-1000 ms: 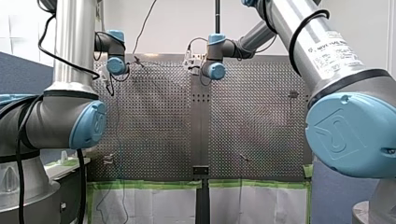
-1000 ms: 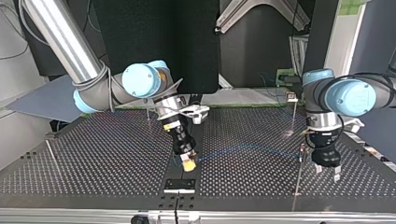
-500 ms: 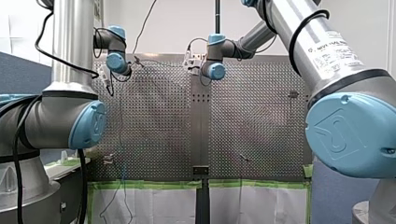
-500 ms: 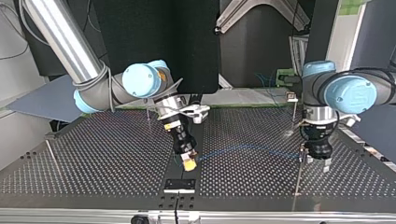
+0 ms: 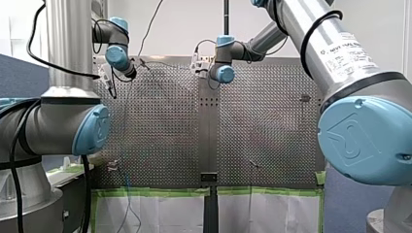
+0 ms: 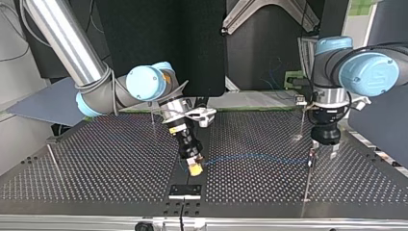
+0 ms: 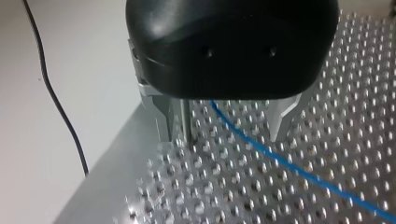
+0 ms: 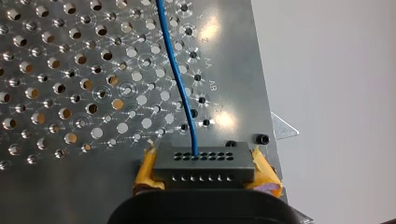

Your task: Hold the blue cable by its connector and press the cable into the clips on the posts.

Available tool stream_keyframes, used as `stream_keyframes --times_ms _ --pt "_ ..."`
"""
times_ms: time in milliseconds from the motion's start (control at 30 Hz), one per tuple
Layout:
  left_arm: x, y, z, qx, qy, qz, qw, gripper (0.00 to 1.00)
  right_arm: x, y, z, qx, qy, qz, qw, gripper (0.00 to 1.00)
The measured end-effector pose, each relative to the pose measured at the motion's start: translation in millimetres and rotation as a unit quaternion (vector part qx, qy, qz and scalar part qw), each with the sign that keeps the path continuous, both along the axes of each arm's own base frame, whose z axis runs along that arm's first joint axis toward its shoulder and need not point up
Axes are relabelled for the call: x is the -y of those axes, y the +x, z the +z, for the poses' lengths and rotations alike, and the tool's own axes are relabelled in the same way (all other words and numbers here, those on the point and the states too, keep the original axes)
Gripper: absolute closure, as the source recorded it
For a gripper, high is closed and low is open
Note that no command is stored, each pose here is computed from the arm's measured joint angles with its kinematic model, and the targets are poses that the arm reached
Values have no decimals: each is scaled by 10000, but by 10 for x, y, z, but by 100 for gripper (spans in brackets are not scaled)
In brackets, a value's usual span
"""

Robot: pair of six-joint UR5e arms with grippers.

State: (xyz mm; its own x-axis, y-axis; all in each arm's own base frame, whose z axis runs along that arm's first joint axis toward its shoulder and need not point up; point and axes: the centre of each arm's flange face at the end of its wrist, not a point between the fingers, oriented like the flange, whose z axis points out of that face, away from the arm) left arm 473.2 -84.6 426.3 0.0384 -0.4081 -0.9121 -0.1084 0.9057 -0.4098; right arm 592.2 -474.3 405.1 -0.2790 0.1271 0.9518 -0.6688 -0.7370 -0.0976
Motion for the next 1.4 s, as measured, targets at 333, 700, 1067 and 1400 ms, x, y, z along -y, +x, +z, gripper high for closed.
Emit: stream_keyframes --times_ms 333,700,1067,1400 --pt "157 -387 190 -132 130 -177 9997 0 3 -2 0 0 0 -2 10000 100" --pt "348 -739 371 -289 562 -380 9973 0 20 -12 -13 -7 9 -15 10000 100" --pt "524 -921 347 -663 981 -748 9901 0 11 0 -33 -20 25 -5 10000 100" --pt "593 -871 305 -635 1426 -775 9847 0 25 -3 -48 -21 31 -11 10000 100"
